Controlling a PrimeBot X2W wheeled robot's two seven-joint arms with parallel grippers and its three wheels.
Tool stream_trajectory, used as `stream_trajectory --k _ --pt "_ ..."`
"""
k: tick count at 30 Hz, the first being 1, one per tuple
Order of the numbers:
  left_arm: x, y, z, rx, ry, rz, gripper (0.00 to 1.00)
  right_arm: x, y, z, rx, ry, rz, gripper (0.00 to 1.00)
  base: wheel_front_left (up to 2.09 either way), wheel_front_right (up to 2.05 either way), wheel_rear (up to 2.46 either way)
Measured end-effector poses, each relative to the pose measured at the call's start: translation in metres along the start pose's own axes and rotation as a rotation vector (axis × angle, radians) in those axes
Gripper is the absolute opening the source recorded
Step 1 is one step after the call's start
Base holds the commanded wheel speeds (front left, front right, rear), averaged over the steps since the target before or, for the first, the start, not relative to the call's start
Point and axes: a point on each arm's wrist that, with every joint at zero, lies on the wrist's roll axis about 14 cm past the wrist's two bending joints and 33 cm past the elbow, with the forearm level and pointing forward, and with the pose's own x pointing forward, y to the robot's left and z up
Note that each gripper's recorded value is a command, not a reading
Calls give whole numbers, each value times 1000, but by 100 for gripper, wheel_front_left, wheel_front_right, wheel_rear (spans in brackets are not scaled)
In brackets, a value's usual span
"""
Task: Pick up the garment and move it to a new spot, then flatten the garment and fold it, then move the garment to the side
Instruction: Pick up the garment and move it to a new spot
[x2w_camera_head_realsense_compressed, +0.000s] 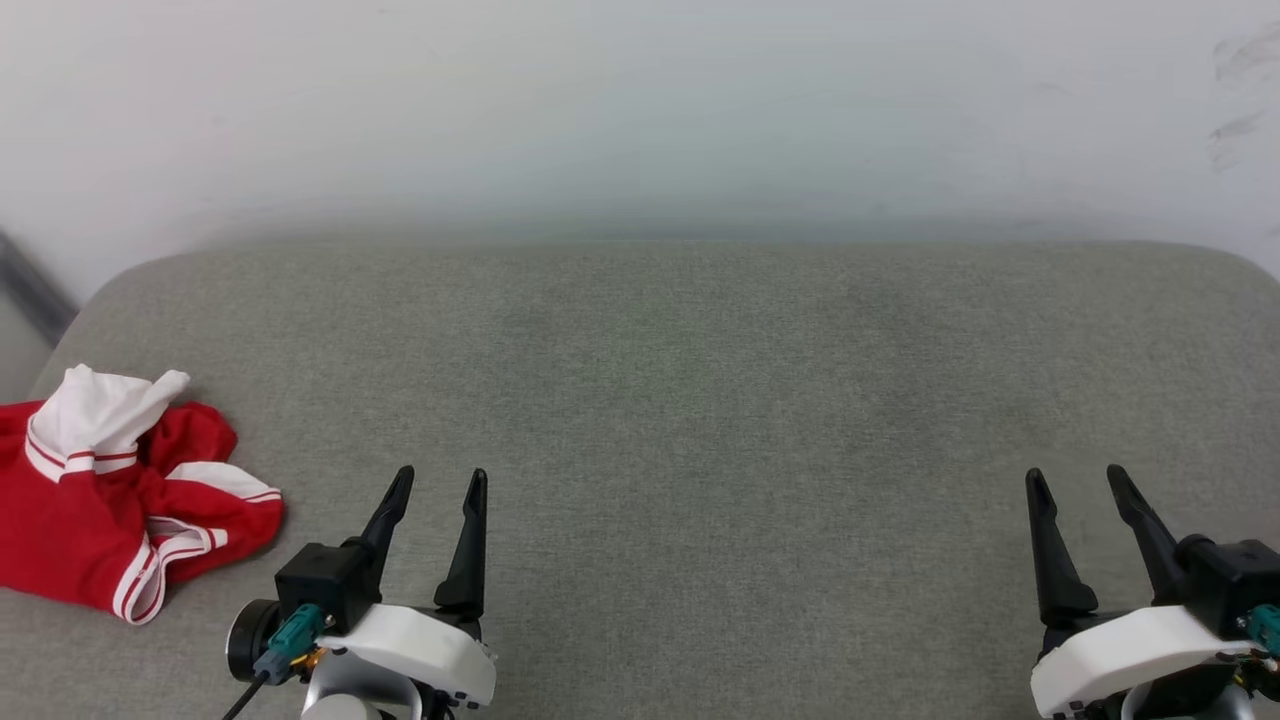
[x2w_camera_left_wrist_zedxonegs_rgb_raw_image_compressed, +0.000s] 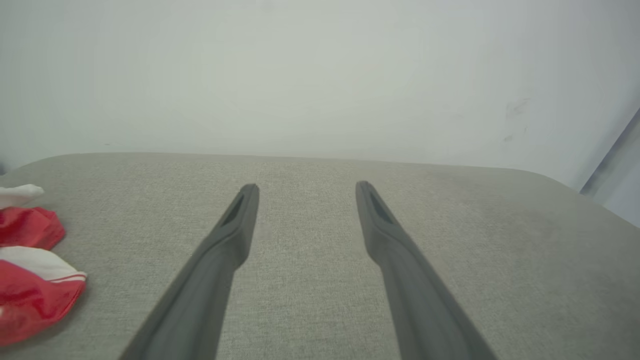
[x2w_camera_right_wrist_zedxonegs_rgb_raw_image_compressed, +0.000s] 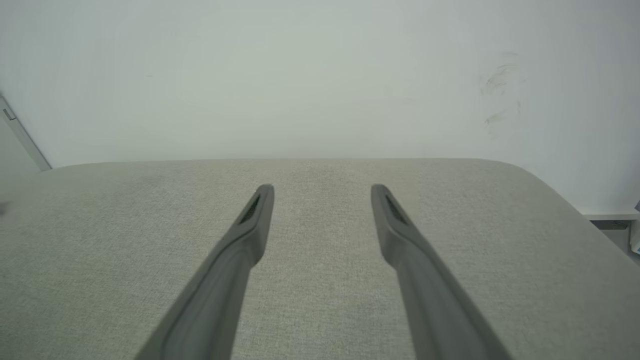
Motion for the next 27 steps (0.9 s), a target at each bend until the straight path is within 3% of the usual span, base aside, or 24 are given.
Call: stream_trajectory --k 9,27 --pt "-15 35 13 28 -29 112 100 20 45 5 -51 -7 136 100 0 0 0" --pt "-135 157 52 131 -97 571 100 49 209 6 -56 -11 600 100 0 0 0"
